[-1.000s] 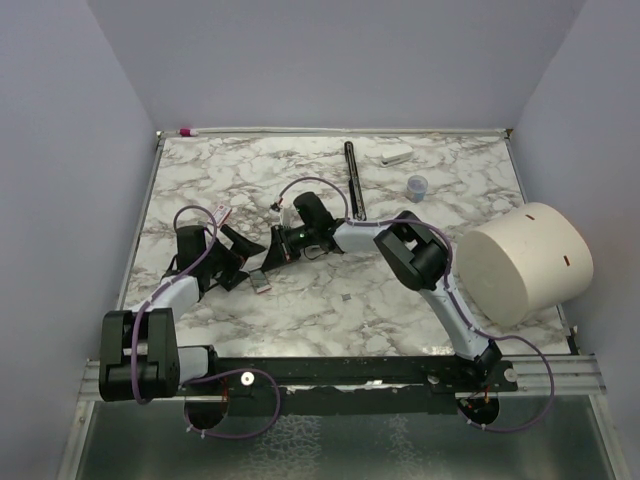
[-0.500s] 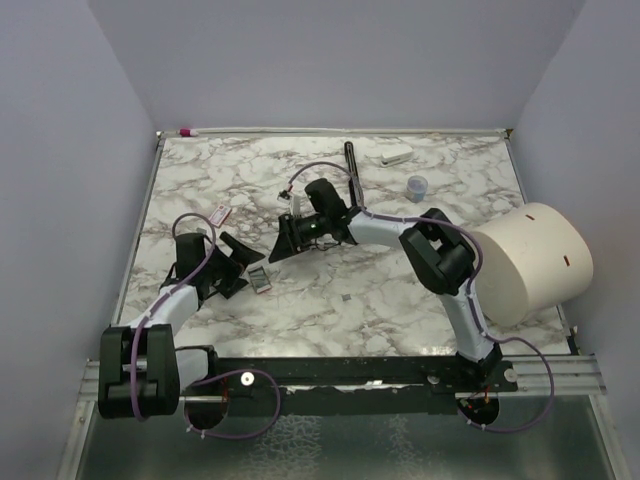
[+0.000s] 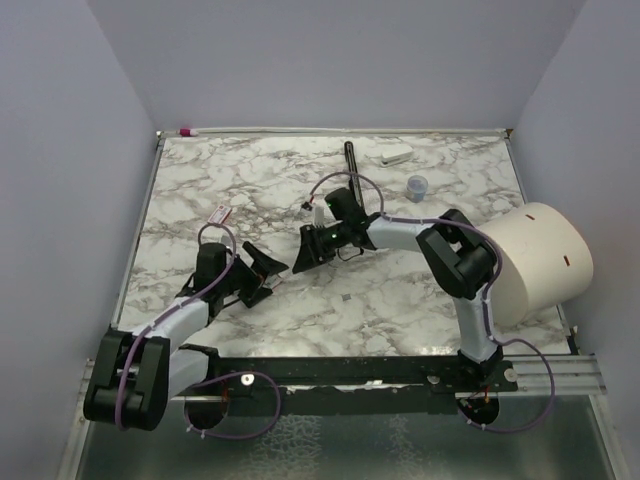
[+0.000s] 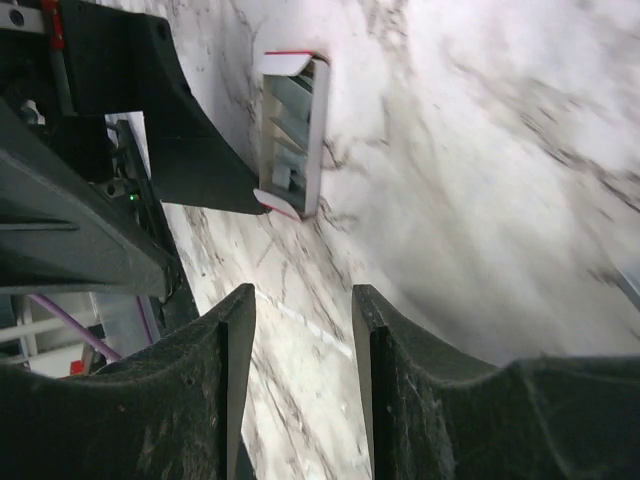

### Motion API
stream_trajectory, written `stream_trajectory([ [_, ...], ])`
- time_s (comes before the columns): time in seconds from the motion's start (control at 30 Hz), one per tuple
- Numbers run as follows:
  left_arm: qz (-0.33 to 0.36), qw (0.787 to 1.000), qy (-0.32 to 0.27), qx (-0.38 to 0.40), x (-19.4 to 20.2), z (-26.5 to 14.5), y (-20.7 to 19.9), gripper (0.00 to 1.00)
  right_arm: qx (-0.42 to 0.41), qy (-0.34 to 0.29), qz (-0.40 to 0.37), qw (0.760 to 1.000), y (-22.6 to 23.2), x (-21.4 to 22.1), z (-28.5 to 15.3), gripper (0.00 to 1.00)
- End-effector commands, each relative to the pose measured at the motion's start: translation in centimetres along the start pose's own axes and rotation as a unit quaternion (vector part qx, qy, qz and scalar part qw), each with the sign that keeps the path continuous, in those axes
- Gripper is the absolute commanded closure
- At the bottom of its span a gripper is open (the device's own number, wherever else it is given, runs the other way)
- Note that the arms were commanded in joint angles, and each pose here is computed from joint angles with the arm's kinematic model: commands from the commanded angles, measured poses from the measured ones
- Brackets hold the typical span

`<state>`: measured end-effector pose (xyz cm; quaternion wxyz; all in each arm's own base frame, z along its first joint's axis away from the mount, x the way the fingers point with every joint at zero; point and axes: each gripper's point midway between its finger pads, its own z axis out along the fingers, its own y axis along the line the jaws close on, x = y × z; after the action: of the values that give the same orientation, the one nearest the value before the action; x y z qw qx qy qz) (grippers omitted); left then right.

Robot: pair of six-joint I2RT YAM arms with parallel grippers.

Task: Unload the staples from the stapler
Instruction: Adjust the staple in the staple box.

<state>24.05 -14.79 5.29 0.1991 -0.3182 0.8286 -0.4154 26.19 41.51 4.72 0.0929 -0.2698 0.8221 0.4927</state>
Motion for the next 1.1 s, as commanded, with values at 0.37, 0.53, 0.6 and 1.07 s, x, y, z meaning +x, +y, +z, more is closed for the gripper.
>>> stream_trajectory([
  [0.37,0.063,0.997,-0.024,0.048,-1.0,4.3,-5.8,0.01,0.074,-0.090,-0.006,0.993,-0.3,-0.6,-8.2,0.55],
  [0.53,0.138,0.989,-0.030,0.034,-0.5,2.1,-6.5,0.01,0.072,-0.089,-0.006,0.993,-0.2,-0.6,-8.2,0.53],
  [0.6,0.169,0.985,-0.037,-0.009,-1.1,0.4,-5.0,0.01,0.059,-0.089,-0.006,0.994,0.3,-0.8,-7.8,0.50],
  [1.07,0.110,0.987,-0.070,-0.095,-9.6,-1.6,-0.6,0.03,0.053,-0.061,-0.002,0.997,2.9,-4.4,0.8,0.47],
])
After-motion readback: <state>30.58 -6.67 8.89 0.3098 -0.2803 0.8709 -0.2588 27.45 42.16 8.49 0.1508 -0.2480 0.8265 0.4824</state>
